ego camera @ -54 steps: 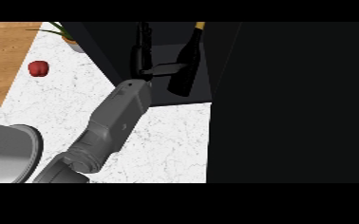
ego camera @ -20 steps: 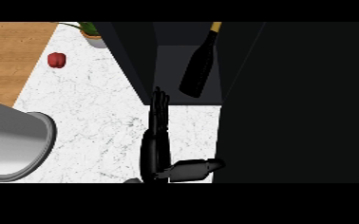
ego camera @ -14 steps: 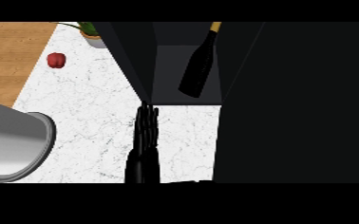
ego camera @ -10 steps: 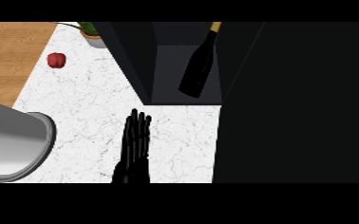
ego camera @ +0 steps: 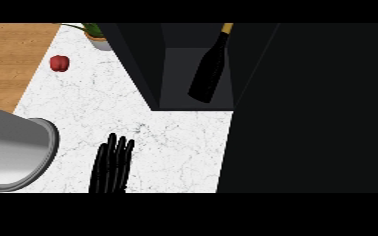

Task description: Pick up the wine, place it into the cabinet and close the cabinet

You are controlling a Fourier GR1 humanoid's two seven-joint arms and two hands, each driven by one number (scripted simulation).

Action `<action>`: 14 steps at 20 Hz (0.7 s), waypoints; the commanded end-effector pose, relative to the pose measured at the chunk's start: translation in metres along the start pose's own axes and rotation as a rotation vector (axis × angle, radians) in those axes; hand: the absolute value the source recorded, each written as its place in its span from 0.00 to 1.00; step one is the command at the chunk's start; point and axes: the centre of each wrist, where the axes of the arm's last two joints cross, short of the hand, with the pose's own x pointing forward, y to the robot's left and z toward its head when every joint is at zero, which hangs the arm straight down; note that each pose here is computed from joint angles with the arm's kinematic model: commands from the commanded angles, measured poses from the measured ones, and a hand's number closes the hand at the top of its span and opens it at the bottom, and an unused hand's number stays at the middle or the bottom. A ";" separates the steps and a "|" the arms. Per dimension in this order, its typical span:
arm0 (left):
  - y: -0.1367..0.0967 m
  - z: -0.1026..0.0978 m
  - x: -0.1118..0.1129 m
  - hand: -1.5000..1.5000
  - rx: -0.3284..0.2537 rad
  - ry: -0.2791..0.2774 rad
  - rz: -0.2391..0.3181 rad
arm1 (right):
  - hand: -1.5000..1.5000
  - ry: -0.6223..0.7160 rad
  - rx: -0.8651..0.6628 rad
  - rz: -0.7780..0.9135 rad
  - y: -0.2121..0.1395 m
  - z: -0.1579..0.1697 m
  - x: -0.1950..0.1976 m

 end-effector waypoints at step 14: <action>0.075 0.003 0.058 0.00 0.039 -0.041 -0.016 | 1.00 0.049 0.339 -0.238 0.055 0.025 0.019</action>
